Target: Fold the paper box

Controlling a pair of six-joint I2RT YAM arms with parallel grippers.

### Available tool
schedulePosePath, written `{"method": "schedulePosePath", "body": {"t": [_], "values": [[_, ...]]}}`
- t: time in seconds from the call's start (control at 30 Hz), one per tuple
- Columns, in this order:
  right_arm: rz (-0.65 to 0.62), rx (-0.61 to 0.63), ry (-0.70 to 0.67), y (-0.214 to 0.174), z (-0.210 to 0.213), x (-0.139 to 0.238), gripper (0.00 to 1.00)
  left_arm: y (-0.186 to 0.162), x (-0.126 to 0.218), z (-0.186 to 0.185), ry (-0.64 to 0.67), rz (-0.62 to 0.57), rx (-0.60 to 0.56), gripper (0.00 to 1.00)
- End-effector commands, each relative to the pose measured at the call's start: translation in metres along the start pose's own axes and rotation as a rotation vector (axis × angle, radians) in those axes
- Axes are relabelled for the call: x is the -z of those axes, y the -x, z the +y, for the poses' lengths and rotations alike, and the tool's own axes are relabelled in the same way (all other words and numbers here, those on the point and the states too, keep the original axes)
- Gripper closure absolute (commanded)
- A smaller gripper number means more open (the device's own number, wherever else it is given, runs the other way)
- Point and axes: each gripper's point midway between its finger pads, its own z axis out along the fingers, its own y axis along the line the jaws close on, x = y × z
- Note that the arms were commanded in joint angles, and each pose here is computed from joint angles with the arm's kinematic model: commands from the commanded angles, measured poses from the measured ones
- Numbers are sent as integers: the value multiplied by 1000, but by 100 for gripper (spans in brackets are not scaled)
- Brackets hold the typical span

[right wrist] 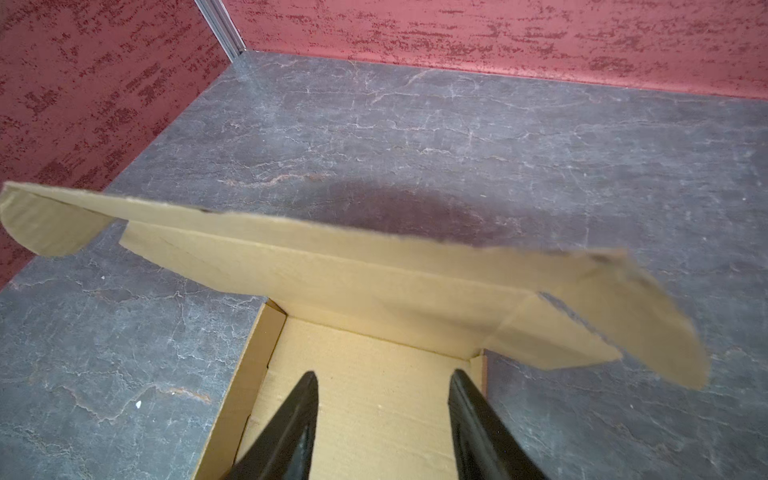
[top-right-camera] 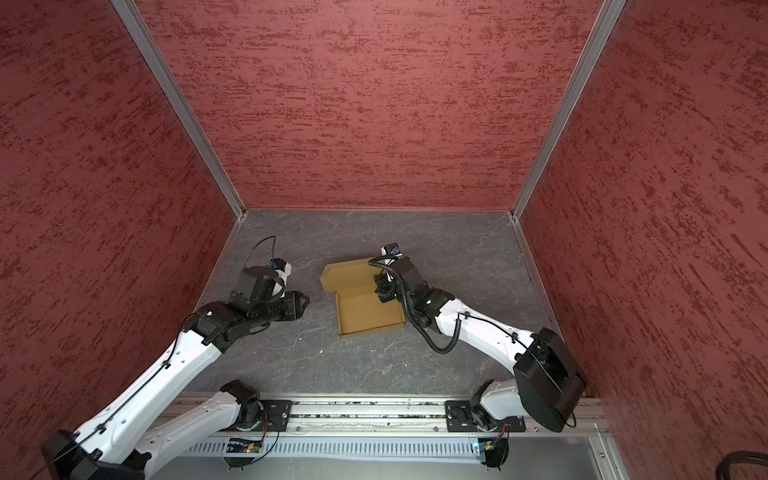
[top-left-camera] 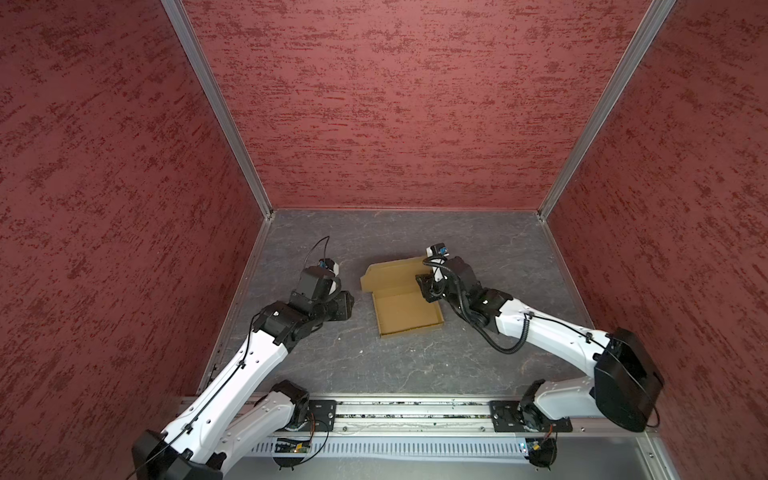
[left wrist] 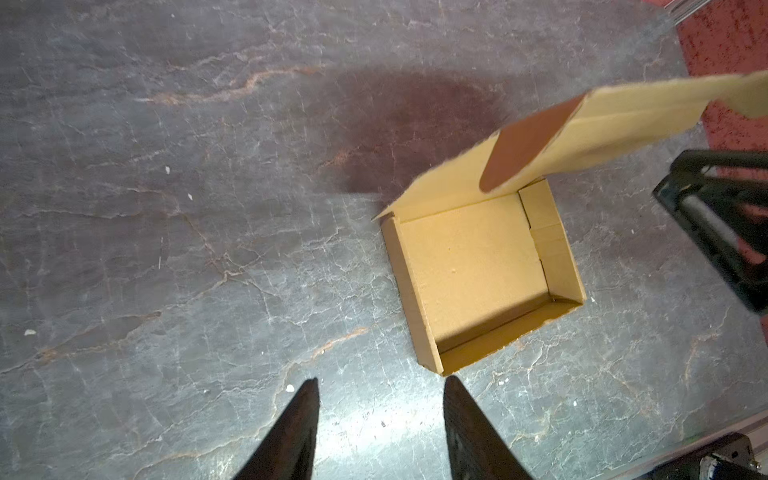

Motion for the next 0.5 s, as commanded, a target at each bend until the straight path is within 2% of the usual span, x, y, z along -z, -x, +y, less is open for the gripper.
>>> {"method": "schedulePosePath", "body": {"t": [0.0, 0.1, 0.47], "values": [[-16, 7, 22, 14, 7, -2, 48, 6, -5, -8, -18, -47, -15, 50], [-12, 9, 22, 14, 7, -4, 48, 11, -17, -19, -42, -74, -49, 49], [-8, 5, 29, 14, 9, -3, 48, 48, -55, -22, 36, -174, -146, 49]]}}
